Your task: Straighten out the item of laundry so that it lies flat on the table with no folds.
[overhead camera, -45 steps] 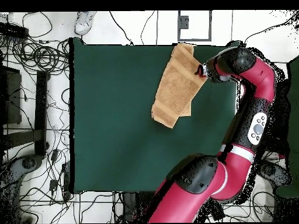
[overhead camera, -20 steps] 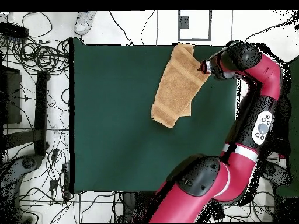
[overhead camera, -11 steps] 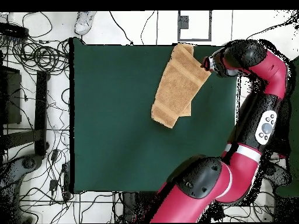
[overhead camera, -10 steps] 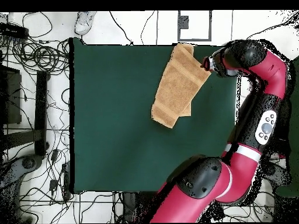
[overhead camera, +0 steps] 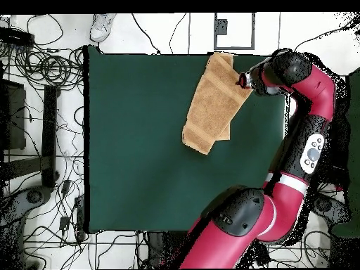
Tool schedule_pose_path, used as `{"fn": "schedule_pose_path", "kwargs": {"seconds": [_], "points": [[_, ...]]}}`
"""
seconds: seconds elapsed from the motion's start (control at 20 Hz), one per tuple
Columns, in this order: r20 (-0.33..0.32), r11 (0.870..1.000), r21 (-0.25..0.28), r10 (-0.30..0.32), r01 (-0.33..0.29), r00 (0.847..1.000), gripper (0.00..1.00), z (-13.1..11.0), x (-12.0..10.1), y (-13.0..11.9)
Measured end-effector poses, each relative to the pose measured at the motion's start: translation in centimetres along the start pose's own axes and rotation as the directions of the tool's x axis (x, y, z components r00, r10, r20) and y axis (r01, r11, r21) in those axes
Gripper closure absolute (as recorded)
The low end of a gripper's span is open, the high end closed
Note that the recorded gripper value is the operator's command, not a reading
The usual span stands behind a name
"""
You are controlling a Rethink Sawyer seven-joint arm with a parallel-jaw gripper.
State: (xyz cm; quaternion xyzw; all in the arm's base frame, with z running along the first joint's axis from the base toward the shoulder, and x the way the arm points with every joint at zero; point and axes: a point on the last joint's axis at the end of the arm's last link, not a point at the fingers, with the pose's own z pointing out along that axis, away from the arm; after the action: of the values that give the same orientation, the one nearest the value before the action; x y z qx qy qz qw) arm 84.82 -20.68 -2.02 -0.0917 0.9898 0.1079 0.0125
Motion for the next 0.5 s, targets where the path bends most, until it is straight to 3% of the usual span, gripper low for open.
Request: {"fn": "schedule_pose_path", "kwargs": {"seconds": [0.5], "points": [[0.004, 0.999, -0.051, 0.009, -0.009, 1.000, 0.00, 2.5, 0.3, 0.9]]}}
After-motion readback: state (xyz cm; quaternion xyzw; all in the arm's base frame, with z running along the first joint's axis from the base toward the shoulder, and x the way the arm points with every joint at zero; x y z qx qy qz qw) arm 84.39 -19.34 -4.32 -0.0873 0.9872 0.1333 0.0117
